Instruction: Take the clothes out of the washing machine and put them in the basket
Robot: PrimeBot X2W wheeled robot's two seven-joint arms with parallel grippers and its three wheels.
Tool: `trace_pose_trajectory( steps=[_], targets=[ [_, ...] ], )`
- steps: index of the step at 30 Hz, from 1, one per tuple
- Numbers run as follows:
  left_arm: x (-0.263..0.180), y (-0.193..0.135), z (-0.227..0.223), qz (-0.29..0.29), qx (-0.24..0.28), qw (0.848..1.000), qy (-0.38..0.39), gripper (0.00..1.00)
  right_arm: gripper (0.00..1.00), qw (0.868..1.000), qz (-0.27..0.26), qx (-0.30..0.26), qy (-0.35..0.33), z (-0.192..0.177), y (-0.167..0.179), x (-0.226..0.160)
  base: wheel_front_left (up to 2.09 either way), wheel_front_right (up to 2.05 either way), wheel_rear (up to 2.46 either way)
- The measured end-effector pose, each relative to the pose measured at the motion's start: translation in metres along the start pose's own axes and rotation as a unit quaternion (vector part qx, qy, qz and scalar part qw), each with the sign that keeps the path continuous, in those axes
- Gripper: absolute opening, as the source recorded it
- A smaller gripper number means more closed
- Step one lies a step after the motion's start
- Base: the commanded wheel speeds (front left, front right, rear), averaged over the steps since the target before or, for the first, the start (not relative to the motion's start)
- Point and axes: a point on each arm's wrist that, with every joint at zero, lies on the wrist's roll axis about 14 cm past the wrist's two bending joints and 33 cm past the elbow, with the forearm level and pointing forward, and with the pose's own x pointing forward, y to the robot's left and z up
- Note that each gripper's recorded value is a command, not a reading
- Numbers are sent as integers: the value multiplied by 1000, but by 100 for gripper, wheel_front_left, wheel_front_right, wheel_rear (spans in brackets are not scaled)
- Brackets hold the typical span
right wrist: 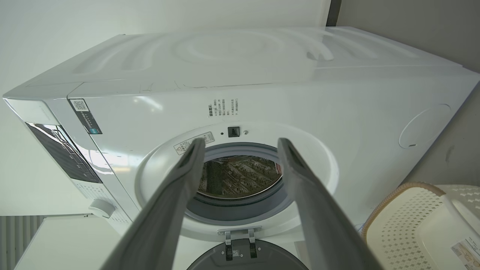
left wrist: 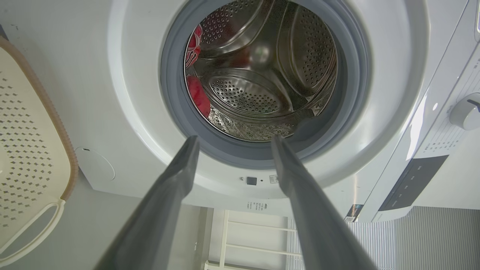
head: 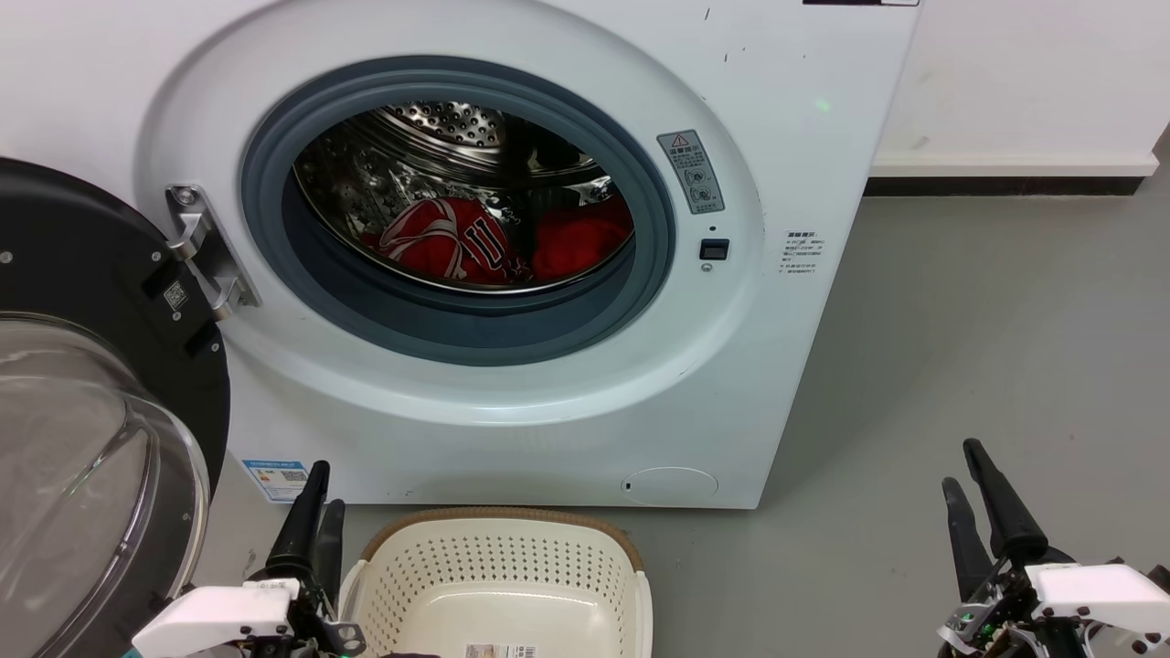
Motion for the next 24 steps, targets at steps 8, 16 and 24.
trace_pose_trajectory(
  steps=[8, 16, 24],
  targets=[
    [-1, -2, 8, -3, 28, 999, -21, 100, 100, 1000, 1, -23, -10, 0, 1, 0, 0, 0, 0],
    [-3, -4, 26, 0, 81, 995, -55, 100, 100, 993, 4, -116, -32, 12, 6, 0, 0, 0, 0],
    [-3, -17, 43, -5, 148, 985, -88, 100, 100, 967, 23, -249, -49, 20, 24, 1, 0, 0, 0]
  ],
)
